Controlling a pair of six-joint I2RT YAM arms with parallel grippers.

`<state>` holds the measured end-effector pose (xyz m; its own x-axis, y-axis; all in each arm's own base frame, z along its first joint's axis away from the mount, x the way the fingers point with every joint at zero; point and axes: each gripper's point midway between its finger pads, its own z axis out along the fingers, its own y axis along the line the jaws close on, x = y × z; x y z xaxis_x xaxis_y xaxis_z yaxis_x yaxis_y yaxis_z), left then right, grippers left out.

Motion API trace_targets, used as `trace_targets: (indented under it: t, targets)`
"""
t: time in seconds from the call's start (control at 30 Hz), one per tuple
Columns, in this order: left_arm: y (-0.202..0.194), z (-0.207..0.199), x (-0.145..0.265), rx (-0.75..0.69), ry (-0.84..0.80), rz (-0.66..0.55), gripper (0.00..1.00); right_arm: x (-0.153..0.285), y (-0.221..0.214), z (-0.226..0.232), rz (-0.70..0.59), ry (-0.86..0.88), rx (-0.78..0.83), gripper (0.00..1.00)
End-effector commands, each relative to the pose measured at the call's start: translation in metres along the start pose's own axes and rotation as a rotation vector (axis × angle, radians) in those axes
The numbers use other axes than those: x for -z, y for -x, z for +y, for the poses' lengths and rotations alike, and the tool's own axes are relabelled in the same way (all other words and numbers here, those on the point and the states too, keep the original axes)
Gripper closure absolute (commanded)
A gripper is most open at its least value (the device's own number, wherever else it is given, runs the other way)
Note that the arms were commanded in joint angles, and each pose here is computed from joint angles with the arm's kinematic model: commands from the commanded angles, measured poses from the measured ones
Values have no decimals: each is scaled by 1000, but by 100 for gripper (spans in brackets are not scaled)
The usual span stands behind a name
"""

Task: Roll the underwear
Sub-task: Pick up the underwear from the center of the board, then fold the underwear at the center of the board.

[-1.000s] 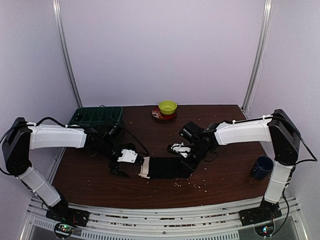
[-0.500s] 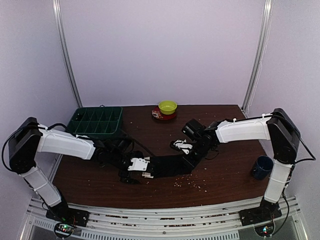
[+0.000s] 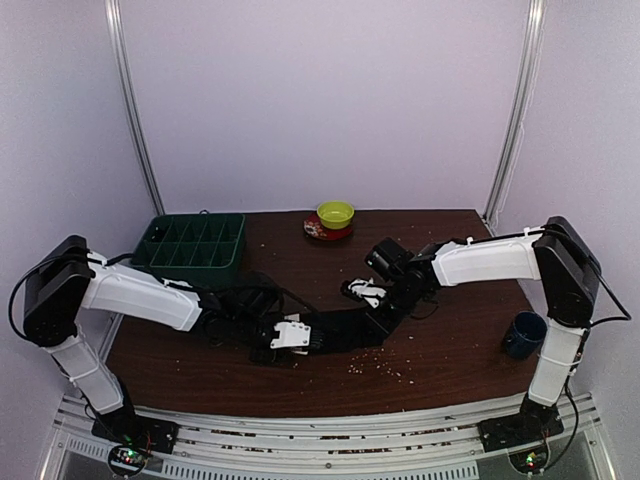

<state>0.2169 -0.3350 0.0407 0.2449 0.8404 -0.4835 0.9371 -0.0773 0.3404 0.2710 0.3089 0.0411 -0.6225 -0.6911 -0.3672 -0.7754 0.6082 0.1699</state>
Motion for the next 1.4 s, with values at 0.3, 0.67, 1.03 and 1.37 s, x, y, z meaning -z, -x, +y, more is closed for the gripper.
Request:
trace_targets:
  t: [0.3,0.67,1.03,1.37]
  targets:
    - [12,-12,33,0,-103,-46,100,20,-19,39,39,92,107,100]
    - [-19,27,47,94,-208,-13,100,25,-11,54,130,141,163,100]
    - [-41,83,19,166,-286,36,100,7,28,16,195,156,131,100]
    - [-37,136,10,179,-237,44,100,-6,21,-22,194,207,27,100]
